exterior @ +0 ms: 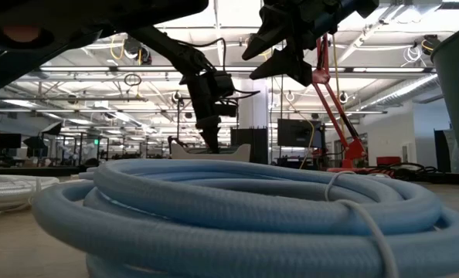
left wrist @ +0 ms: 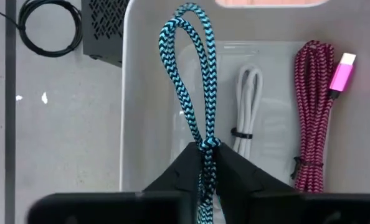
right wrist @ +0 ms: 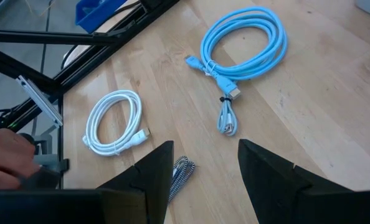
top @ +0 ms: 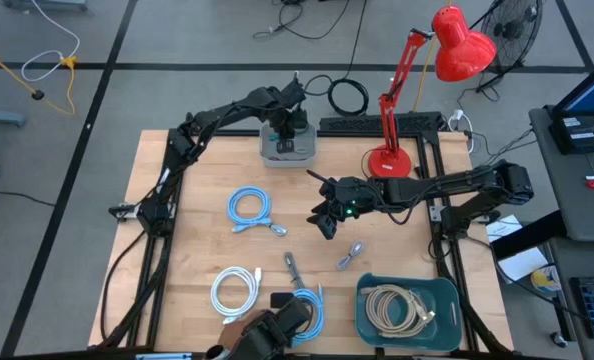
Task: Pick & Place USB Port
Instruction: Put the blue usb cable into the gray bin, then adjust the blue bin
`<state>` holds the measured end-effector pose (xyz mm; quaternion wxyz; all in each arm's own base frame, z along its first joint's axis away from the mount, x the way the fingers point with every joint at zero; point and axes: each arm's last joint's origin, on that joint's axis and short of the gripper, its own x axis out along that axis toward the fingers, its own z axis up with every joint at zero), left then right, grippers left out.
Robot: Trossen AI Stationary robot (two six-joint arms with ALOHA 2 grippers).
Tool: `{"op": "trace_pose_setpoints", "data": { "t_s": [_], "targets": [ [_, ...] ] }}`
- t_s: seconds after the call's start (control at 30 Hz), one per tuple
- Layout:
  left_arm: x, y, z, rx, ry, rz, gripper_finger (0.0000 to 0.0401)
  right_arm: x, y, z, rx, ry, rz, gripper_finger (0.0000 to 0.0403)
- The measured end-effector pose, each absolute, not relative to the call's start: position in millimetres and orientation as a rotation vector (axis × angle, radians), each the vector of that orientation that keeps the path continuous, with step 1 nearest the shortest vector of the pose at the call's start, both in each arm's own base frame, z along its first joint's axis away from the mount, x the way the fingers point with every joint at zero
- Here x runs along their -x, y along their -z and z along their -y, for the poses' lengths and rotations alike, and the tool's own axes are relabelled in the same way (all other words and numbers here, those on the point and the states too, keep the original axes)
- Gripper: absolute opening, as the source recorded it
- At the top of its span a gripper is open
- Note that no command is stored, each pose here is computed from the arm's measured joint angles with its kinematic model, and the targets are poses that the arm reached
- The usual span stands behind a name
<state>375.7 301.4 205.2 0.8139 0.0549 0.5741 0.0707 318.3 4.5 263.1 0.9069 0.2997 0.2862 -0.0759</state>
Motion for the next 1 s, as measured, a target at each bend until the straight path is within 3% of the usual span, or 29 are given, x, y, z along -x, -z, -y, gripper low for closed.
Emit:
{"op": "trace_pose_setpoints", "data": {
  "t_s": [0.2, 0.47, 0.83, 1.0],
  "targets": [
    [-376.8, -205.1, -300.1, -0.116, -0.175, -1.236, 0.0123, -318.3, -263.1, -4.5, -0.619, 0.157, -0.59, 0.0171],
    [-380.2, -216.2, -289.8, -0.147, -0.242, -1.262, 0.0143, -318.3, -263.2, -4.5, -0.635, 0.162, -0.59, 0.0171],
    [-364.2, -315.7, -234.7, -0.102, -0.317, -1.081, 0.0145, -318.3, -263.2, -5.7, -0.691, 0.165, -0.591, 0.0171],
    [-343.5, -355.9, -196.1, 0.01, -0.207, -1.025, 0.0145, -318.1, -263.3, -10.1, -0.725, 0.095, -0.619, 0.0171]
  ]
}}
